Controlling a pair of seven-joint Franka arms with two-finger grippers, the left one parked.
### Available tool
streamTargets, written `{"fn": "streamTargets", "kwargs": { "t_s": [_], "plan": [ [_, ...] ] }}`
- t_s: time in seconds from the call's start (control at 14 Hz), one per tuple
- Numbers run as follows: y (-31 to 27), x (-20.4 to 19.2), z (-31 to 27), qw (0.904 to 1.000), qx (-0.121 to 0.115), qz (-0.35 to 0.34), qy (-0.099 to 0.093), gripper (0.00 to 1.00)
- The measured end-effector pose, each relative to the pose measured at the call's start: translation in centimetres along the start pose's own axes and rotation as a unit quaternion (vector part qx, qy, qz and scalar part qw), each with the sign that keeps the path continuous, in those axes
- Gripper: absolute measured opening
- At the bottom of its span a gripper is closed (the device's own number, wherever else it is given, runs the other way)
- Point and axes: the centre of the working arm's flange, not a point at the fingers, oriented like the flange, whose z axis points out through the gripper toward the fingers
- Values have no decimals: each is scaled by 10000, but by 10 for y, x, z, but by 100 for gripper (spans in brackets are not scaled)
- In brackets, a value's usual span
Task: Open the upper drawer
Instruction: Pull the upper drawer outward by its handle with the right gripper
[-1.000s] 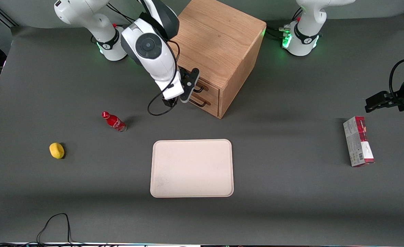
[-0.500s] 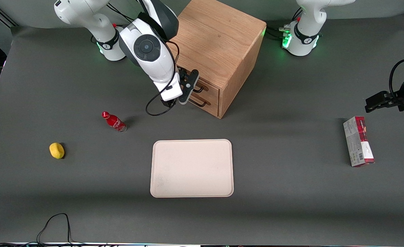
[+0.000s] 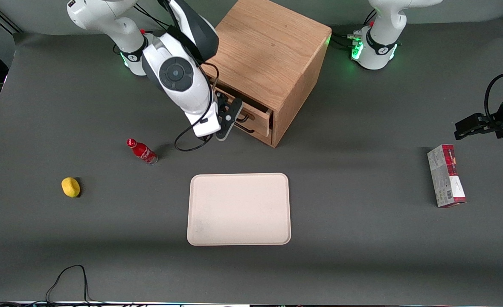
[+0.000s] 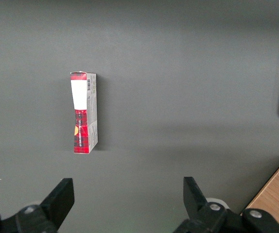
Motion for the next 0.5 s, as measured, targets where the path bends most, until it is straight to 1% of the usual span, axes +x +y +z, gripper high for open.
{"fn": "streamTargets", "kwargs": {
  "t_s": [0.5],
  "plan": [
    [34, -3, -5, 9997, -14, 243, 80, 100]
  ]
}}
